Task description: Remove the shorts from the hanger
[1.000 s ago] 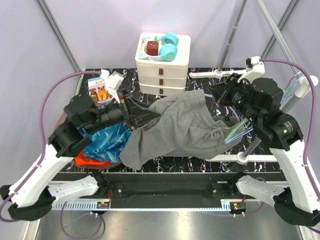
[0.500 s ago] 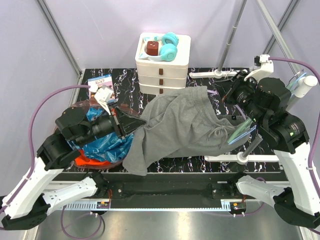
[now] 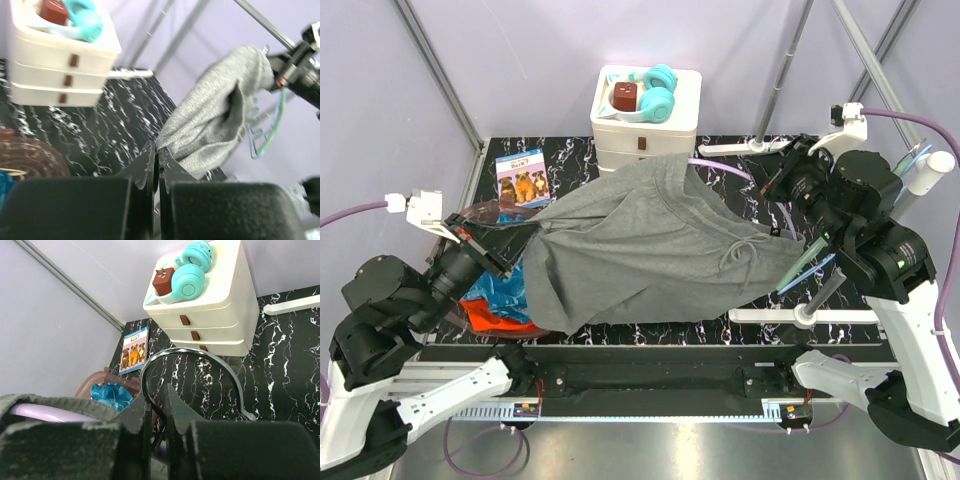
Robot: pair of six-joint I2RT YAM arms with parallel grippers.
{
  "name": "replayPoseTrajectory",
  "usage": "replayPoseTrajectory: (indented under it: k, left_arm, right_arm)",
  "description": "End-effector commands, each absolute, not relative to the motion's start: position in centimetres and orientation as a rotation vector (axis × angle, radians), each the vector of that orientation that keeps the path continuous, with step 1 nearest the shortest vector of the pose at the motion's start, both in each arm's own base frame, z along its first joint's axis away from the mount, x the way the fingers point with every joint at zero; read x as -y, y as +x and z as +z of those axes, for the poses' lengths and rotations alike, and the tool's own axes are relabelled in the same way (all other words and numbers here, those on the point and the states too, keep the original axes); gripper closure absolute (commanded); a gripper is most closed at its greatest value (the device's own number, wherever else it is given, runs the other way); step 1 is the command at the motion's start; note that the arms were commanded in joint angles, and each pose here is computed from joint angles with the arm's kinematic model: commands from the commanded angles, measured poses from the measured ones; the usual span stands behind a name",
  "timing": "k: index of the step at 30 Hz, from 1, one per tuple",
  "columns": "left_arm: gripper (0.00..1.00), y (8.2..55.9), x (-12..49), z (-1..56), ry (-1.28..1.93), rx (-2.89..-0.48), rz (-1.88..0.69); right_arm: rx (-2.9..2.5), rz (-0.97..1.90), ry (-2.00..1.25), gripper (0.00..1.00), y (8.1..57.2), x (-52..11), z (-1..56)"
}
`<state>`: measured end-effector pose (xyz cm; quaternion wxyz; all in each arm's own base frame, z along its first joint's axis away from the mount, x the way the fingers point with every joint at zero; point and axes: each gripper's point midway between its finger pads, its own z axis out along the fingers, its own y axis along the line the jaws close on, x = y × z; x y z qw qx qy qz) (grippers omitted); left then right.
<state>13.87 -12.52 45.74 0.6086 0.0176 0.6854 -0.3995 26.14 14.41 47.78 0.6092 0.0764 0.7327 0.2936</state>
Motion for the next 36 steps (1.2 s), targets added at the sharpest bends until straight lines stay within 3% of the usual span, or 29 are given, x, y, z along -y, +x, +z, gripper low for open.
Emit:
replayPoseTrajectory:
  k: [1,6,10,17,20,25,28,36]
  left_arm:
    - [1.00,15.1,5.1,46.6,-0.230,-1.475,-0.677]
    - [1.00,14.3,0.4,45.9,-0.370,-1.427,-0.567]
    - [1.00,14.1,0.3,45.1,-0.337,-1.484,-0.524]
    - [0.99,13.8,13.3,44.1,0.205,-1.669,-0.828]
    - [0.72,14.2,19.0,45.2,0.392,-1.736,-0.957]
    - [0.23,13.9,20.2,53.5,0.434,-1.560,-1.040]
    - [0.23,14.8,21.2,56.1,0.430,-1.521,-1.051]
    - [0.25,19.6,25.2,53.3,0.385,-1.693,-0.982]
  right_arm:
    - [-1.506,0.557,0.358,1.00,26.3,-9.6,51.7]
    - [-1.460,0.542,0.395,1.00,26.1,-8.7,52.1]
    - [-1.434,0.551,0.407,1.00,26.1,-8.6,52.3]
    - [-1.428,0.717,-0.019,1.00,25.6,-15.3,53.7]
    - [-1.433,0.750,-0.164,1.00,24.6,-16.9,53.5]
    - [-1.484,0.675,-0.256,1.00,24.9,-17.0,51.5]
    - [-1.490,0.653,-0.282,1.00,24.9,-17.0,51.4]
    - [-1.529,0.617,-0.360,1.00,25.1,-17.4,50.5]
